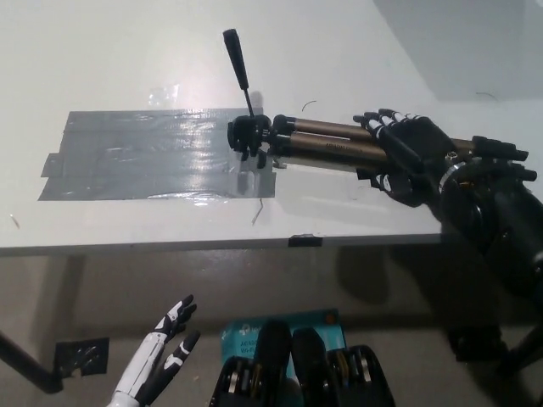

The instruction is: A person hands a tripod to the robot which it grabs with its right hand and places in the middle of the table in front of it

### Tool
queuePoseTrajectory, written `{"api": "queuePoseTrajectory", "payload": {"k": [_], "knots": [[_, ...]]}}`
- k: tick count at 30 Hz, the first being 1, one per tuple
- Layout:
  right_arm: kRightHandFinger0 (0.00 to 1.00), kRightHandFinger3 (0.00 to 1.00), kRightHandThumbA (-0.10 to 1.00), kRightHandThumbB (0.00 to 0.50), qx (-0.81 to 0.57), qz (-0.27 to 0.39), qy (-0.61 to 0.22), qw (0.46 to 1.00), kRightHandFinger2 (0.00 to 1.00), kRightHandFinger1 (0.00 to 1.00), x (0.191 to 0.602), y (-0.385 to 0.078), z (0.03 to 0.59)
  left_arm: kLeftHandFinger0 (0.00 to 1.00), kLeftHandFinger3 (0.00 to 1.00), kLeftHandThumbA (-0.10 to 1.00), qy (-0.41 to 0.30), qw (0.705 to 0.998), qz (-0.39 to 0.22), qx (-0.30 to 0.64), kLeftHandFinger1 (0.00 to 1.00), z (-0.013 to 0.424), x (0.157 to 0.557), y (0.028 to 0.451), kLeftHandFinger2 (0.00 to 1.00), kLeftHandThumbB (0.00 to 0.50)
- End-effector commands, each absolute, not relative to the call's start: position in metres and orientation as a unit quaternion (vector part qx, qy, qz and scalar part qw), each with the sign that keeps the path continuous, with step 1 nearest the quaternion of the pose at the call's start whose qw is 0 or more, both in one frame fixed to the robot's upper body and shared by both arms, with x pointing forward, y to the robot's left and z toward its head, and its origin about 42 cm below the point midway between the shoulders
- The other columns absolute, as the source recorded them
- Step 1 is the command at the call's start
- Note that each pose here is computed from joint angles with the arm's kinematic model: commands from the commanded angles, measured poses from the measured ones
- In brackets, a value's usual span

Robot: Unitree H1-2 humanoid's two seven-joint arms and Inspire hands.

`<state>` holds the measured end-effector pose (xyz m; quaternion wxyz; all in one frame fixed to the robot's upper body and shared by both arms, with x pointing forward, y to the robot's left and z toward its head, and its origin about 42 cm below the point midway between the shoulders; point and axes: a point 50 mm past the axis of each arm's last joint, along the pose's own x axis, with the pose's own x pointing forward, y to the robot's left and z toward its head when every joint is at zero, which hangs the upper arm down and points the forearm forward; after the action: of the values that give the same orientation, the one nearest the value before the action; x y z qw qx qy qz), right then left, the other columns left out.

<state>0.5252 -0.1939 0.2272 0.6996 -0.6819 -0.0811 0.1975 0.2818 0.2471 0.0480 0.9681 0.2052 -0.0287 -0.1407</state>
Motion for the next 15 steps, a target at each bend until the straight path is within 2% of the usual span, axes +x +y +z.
{"api": "queuePoseTrajectory", "payload": {"k": [1,8,10,13,15], "knots": [[1.00,1.00,0.74,0.500,-0.636,0.267,0.022,0.723,1.00,1.00,0.539,-0.207,0.309,1.00,1.00,0.90,-0.060,0.965,-0.155,0.204,1.00,0.059,0.293,0.247,1.00,0.233],[1.00,1.00,0.77,0.500,-0.615,0.250,-0.013,0.747,1.00,1.00,0.530,-0.207,0.340,1.00,1.00,0.90,-0.059,0.965,-0.154,0.205,1.00,0.059,0.294,0.247,1.00,0.240],[1.00,1.00,0.80,0.500,-0.597,0.243,-0.049,0.763,1.00,1.00,0.528,-0.209,0.355,1.00,1.00,0.90,-0.060,0.964,-0.154,0.207,1.00,0.059,0.294,0.246,1.00,0.238],[1.00,1.00,0.91,0.500,-0.571,0.235,-0.102,0.780,1.00,1.00,0.522,-0.211,0.391,1.00,1.00,0.91,-0.056,0.963,-0.157,0.210,1.00,0.061,0.293,0.246,1.00,0.233],[1.00,1.00,0.92,0.500,-0.535,0.230,-0.145,0.800,1.00,1.00,0.513,-0.214,0.423,1.00,1.00,0.91,-0.055,0.963,-0.159,0.210,1.00,0.061,0.293,0.246,1.00,0.229]]}}
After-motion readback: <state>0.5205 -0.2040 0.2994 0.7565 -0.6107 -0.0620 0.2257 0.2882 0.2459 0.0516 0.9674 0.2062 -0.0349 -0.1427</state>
